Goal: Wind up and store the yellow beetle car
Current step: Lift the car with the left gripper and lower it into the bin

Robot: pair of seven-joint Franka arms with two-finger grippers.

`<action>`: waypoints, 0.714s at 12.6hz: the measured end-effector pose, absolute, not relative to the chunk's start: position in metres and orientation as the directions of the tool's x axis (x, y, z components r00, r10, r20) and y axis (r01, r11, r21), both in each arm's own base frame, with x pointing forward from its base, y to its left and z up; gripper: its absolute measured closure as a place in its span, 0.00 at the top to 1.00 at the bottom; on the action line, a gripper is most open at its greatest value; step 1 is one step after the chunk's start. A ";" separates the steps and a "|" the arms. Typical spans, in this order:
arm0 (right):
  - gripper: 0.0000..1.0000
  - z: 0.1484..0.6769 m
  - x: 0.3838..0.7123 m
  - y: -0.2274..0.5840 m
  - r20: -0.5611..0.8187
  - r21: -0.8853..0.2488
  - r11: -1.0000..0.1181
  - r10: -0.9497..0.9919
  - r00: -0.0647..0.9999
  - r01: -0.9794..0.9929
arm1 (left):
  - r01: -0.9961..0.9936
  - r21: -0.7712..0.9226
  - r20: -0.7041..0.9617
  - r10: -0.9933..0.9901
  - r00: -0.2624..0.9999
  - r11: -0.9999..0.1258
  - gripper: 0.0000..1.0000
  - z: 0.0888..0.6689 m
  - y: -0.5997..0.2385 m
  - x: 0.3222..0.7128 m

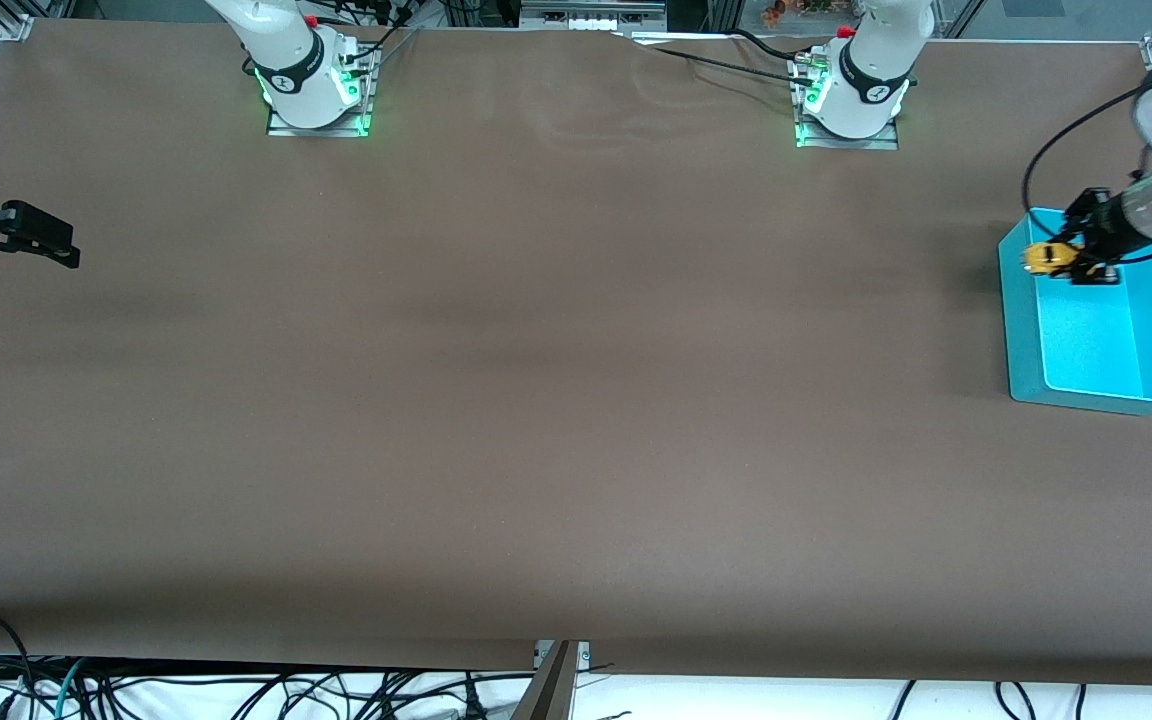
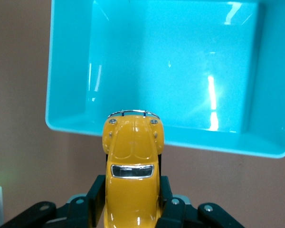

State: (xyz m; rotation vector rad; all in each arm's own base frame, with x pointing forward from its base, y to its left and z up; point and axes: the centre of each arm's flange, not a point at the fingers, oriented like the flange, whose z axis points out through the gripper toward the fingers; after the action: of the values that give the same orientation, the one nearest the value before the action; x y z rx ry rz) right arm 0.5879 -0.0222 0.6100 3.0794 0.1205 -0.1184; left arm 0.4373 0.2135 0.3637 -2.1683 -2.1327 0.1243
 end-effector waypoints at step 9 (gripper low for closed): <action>1.00 0.610 0.588 -0.022 -0.079 0.054 -0.995 0.076 0.994 0.080 | 0.995 -0.081 -0.022 0.998 0.064 -0.066 0.49 0.270 0.332 0.403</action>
State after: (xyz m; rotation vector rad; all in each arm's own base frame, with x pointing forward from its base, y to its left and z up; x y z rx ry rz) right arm 0.5880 -0.0221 0.6100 3.0793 0.1207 -0.1183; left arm 0.4034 0.3321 0.2705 -2.2593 -2.1164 0.1109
